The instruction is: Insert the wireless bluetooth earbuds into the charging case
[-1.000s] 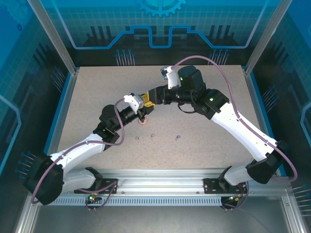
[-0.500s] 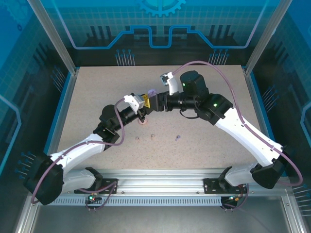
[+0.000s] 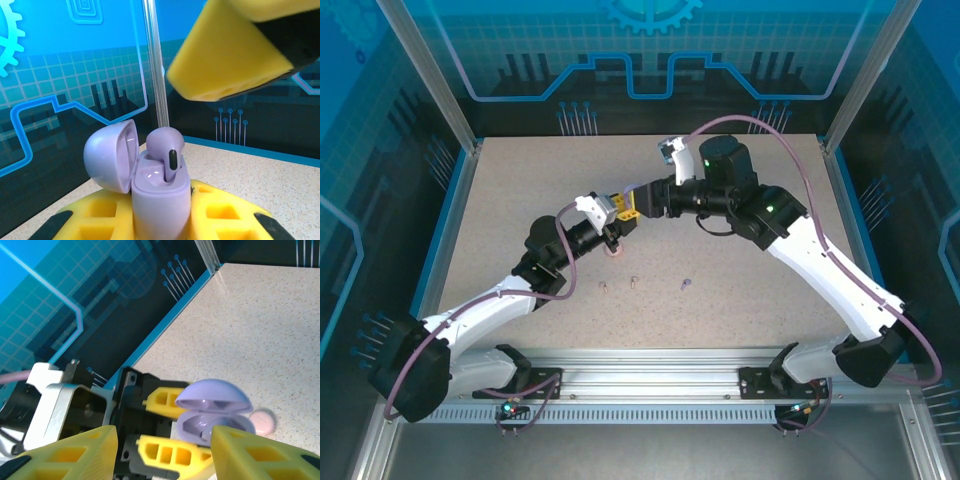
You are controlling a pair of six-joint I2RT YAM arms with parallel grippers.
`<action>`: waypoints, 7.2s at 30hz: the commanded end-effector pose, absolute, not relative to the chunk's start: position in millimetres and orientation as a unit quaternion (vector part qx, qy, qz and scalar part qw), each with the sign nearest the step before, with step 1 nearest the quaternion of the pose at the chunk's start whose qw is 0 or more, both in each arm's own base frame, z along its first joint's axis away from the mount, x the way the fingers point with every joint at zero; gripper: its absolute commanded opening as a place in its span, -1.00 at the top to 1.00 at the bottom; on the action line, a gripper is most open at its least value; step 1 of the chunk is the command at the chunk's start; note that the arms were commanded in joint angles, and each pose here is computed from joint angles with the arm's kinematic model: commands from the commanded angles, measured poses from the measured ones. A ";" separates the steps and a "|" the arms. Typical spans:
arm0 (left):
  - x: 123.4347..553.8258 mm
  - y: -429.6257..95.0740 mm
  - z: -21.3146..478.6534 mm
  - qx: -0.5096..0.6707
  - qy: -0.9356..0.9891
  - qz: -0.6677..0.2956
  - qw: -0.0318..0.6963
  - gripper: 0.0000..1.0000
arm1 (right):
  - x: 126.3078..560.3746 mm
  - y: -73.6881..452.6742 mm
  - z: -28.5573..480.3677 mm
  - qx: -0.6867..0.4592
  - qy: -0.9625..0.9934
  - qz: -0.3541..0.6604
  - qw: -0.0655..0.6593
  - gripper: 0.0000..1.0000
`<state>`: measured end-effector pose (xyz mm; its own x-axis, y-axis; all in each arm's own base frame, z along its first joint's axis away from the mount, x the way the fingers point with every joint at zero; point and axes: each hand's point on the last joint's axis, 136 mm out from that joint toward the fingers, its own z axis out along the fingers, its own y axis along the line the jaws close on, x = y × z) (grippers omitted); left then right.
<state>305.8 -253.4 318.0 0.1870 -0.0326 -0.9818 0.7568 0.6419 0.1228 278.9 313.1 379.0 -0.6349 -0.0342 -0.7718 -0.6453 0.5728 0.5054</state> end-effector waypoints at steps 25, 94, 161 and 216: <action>301.5 -254.9 349.7 0.321 0.540 -0.283 0.725 1.00 | 254.0 328.1 359.9 -0.305 0.795 0.444 0.279 0.09; 307.5 -257.3 346.7 0.323 0.548 -0.286 0.716 1.00 | 246.8 350.1 375.2 -0.275 0.798 0.467 0.263 0.14; 300.8 -243.2 308.8 0.288 0.579 -0.294 0.704 1.00 | 271.9 196.2 14.2 0.163 0.983 -0.025 0.076 0.31; 300.9 -243.2 314.3 0.290 0.577 -0.292 0.705 1.00 | 240.0 215.4 2.3 0.151 0.987 0.024 0.042 0.56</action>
<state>305.2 -246.2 293.5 0.1061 -0.0473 -0.9932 0.7557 0.6530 0.0496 267.9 203.1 13.3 -0.9279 0.3299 -0.1739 0.3267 0.9439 0.0472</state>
